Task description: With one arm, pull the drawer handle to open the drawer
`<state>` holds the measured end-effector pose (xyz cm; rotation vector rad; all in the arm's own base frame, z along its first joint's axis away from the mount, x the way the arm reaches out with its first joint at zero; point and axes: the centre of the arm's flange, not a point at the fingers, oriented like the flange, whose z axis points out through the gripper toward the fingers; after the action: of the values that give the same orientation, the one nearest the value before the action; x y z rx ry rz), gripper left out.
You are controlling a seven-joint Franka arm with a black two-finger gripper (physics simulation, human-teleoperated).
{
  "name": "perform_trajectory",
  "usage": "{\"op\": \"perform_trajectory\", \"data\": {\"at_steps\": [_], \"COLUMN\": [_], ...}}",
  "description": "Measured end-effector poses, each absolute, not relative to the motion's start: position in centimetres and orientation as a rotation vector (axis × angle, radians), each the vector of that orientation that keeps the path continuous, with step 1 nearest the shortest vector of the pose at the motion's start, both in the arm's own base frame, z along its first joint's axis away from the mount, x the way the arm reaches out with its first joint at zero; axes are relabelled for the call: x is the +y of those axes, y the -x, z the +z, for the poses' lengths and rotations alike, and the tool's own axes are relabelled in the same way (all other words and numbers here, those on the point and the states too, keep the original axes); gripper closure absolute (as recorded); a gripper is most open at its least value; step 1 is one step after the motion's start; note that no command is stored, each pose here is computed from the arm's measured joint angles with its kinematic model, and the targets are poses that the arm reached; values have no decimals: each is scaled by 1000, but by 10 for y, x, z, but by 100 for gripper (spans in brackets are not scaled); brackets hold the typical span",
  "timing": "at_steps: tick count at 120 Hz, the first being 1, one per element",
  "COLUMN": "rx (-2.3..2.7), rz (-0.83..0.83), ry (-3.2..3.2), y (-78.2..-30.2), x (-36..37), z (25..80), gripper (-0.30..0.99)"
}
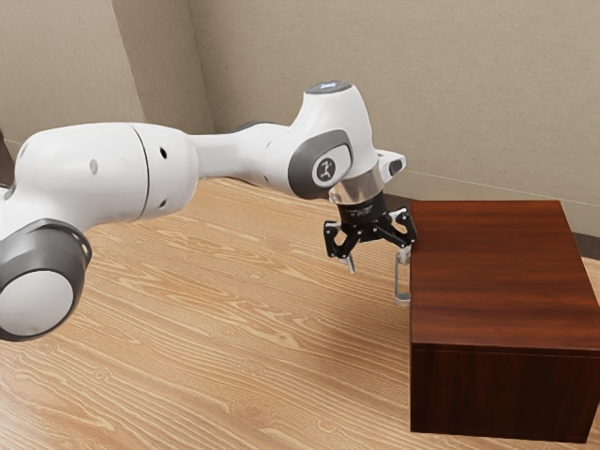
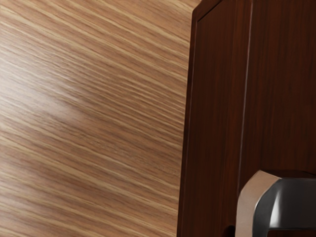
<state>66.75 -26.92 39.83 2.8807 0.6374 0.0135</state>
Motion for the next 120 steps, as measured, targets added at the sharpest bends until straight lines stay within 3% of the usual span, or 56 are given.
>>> {"op": "perform_trajectory", "data": {"at_steps": [37,120], "rx": [666,738], "rz": [-7,-35], "ry": [-2886,-2903], "y": [-661,-627], "x": [-265,-227], "z": [393,394], "gripper": [10,11]}}
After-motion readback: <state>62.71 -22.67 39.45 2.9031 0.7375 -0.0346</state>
